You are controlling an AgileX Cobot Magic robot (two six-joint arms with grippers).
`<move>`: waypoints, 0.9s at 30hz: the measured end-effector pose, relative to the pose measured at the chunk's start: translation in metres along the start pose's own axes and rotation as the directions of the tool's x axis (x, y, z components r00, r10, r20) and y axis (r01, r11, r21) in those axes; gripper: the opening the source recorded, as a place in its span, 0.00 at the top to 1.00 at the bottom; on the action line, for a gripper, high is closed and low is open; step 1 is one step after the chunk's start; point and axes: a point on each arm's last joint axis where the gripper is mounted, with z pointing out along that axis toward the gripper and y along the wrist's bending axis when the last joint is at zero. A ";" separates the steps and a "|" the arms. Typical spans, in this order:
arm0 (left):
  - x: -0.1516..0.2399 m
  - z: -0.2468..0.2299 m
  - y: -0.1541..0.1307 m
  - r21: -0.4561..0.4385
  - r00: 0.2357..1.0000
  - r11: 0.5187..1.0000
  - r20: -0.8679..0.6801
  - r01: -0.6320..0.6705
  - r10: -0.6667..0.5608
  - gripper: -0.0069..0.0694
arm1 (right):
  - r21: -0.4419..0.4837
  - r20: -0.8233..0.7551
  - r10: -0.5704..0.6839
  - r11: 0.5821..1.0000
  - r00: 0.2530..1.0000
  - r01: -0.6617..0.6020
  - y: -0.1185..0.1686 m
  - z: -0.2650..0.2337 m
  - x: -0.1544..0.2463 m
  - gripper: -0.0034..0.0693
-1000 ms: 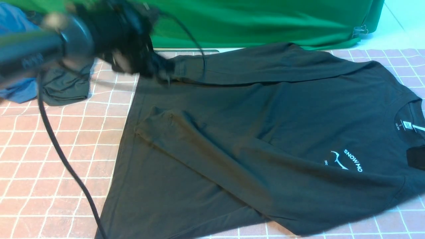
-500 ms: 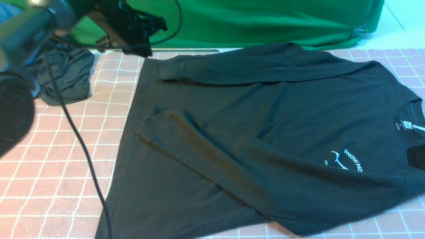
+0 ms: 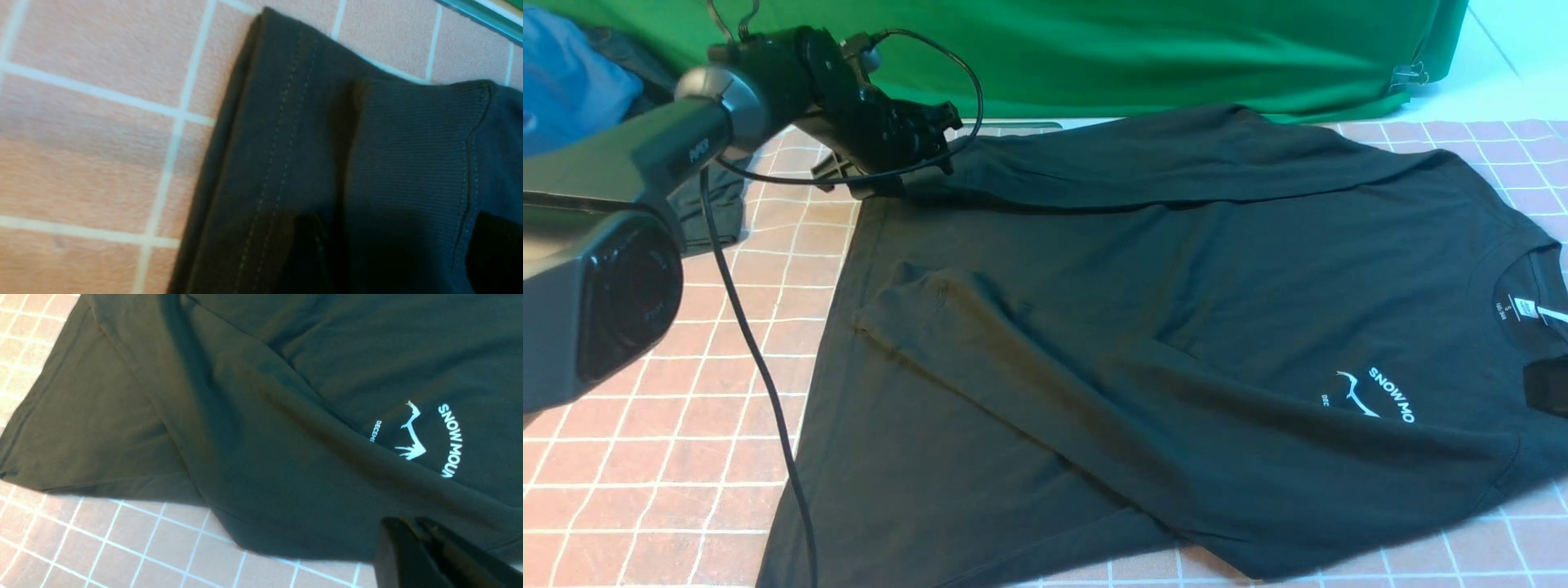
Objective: Fold a long-sleeved shirt over a pink coffee tablecloth.
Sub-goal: 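Grab the top left corner of the dark shirt with the left gripper, then fold the left side of the dark shirt inward over its body with the left gripper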
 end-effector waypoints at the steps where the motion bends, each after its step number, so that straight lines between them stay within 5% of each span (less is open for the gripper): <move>1: 0.001 0.002 0.001 0.003 1.000 1.000 -0.004 0.006 -0.006 0.26 | 0.000 0.000 0.000 1.000 1.000 0.000 0.000 0.000 0.000 0.86; 6: 0.003 0.006 0.001 0.011 1.000 1.000 -0.009 -0.024 0.024 0.41 | 0.000 0.000 0.000 1.000 1.000 0.000 0.000 0.000 0.000 0.86; 12: 0.004 0.004 0.001 0.012 0.998 0.998 -0.023 -0.059 0.059 0.84 | 0.001 0.002 0.000 1.000 1.000 0.000 0.000 0.000 0.000 0.86; 20: -0.014 -0.053 -0.019 0.024 0.995 0.995 -0.010 -0.098 0.099 0.85 | 0.001 0.002 0.000 1.000 1.000 0.000 0.000 0.000 0.000 0.86; 27: -0.011 -0.113 -0.034 0.037 0.982 0.993 -0.151 -0.112 0.116 0.85 | 0.000 -0.001 0.000 1.000 1.000 0.000 0.000 0.000 0.000 0.86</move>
